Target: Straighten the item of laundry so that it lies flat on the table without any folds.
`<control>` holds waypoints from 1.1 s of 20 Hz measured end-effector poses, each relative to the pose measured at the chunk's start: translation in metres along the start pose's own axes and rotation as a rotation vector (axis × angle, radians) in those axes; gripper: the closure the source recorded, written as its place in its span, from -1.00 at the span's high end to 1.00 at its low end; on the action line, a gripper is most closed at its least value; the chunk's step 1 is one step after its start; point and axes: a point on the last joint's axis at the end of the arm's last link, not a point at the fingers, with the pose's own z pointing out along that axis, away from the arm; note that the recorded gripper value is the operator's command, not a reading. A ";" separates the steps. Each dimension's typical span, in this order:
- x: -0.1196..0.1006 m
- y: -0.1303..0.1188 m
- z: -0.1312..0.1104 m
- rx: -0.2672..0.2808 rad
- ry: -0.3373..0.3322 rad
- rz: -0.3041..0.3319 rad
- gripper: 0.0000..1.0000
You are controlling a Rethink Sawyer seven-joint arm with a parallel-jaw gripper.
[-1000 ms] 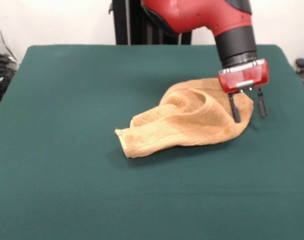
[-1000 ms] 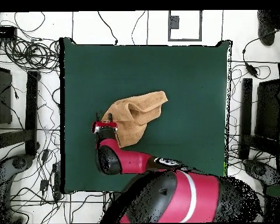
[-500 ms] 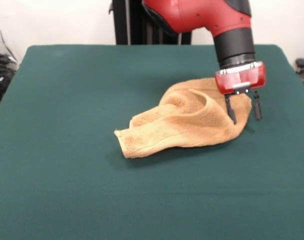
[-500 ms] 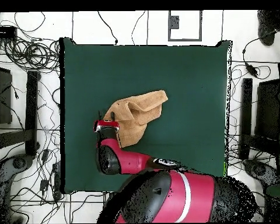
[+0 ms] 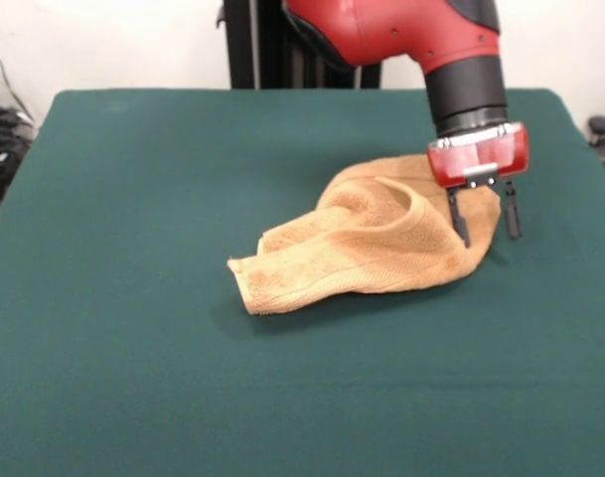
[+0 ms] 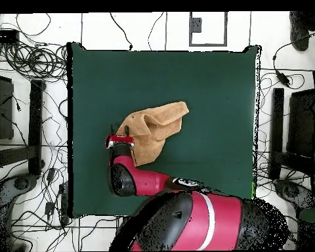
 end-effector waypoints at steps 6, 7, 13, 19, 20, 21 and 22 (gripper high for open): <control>0.001 -0.007 0.005 -0.042 -0.022 -0.031 1.00; 0.001 -0.008 0.006 -0.048 -0.025 -0.036 1.00; 0.000 -0.014 0.014 -0.107 -0.064 -0.078 1.00; -0.008 -0.015 0.028 -0.131 -0.105 -0.087 1.00; -0.010 -0.015 0.030 -0.134 -0.111 -0.088 1.00; -0.012 -0.015 0.033 -0.135 -0.119 -0.087 1.00; -0.015 -0.014 0.036 -0.136 -0.127 -0.086 1.00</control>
